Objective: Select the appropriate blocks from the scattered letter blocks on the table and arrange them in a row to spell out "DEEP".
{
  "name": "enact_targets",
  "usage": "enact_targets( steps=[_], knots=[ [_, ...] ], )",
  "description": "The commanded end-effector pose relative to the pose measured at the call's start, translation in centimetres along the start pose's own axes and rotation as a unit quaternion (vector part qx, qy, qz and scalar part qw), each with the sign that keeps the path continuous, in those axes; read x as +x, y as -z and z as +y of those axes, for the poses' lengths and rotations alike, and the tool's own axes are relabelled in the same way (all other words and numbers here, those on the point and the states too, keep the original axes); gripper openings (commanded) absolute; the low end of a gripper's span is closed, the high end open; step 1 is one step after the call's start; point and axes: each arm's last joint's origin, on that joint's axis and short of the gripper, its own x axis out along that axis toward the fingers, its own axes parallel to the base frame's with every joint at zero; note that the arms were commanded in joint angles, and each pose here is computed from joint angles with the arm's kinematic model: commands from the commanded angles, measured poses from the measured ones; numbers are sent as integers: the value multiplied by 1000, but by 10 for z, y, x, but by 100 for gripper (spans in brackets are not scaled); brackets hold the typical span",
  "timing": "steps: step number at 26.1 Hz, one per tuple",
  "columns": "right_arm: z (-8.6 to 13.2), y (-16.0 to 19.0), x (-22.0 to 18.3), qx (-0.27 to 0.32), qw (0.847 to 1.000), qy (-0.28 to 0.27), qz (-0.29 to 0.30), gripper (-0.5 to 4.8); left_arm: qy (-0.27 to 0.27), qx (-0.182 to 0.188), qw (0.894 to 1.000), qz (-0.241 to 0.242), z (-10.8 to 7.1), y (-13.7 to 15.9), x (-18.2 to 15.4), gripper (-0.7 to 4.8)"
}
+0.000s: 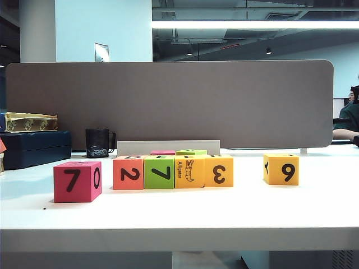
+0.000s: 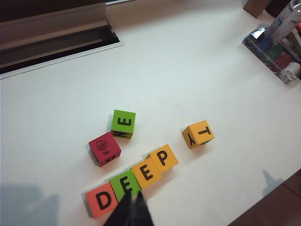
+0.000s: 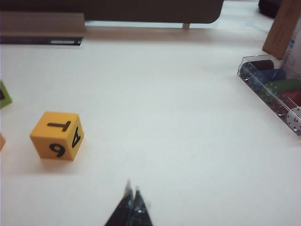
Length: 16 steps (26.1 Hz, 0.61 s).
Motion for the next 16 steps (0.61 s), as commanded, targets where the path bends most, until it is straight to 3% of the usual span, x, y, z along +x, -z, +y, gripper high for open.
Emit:
enact_targets(
  steps=[1,16],
  knots=[
    [-1,7,-1,22,1000,4,-23,-1,3,3,1000,-7,-1,-1,-3,-6],
    [-3,32,0,23,999,10,-29,-1,2,3,1000,-8,-1,-1,-3,-6]
  ],
)
